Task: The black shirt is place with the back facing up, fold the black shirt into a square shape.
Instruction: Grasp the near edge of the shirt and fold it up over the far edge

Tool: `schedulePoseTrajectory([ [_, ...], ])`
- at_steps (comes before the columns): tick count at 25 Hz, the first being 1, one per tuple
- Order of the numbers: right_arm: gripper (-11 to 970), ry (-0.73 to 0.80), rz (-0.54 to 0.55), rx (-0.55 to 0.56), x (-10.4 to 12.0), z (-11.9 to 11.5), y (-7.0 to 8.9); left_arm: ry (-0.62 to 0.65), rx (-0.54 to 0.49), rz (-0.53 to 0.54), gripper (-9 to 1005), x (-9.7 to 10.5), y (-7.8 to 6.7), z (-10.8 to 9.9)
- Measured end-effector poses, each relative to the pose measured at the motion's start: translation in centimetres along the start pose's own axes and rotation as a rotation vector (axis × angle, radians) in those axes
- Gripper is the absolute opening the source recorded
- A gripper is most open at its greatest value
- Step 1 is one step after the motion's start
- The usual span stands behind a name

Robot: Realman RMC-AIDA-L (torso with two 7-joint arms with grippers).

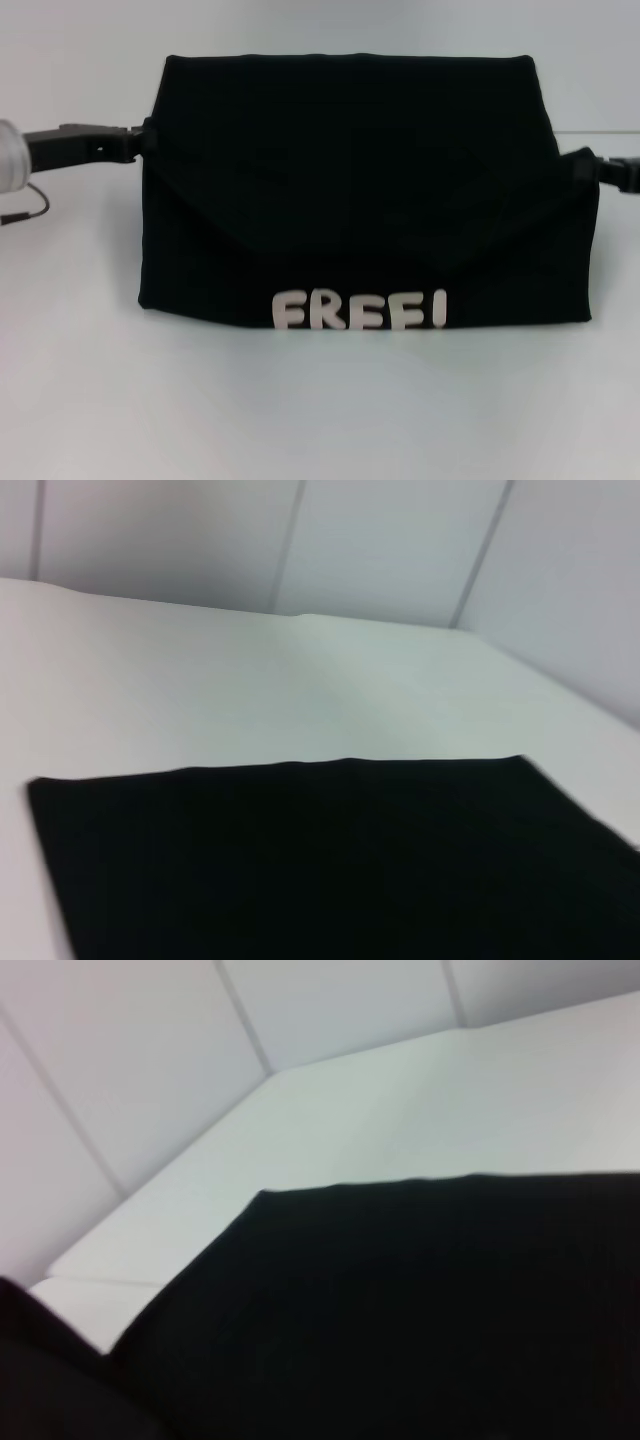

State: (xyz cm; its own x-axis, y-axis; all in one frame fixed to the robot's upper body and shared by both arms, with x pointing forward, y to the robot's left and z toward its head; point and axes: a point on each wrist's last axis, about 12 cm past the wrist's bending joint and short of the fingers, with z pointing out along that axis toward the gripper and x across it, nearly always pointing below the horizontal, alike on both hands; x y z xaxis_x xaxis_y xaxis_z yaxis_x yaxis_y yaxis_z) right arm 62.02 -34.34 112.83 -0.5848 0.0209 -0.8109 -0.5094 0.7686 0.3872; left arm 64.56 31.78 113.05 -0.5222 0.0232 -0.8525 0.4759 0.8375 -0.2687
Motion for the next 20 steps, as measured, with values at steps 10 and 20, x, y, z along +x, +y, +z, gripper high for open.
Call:
schedulePoseTrajectory([
  [10, 64, -0.01, -0.048, 0.168, -3.5, 3.8, -0.1, -0.002, -0.136, 0.066, 18, -2.0, 0.0, 2.5],
  [20, 65, -0.016, -0.056, 0.267, -4.1, 6.3, 0.1, 0.003, -0.22, 0.106, 19, -2.4, -0.4, 4.3],
])
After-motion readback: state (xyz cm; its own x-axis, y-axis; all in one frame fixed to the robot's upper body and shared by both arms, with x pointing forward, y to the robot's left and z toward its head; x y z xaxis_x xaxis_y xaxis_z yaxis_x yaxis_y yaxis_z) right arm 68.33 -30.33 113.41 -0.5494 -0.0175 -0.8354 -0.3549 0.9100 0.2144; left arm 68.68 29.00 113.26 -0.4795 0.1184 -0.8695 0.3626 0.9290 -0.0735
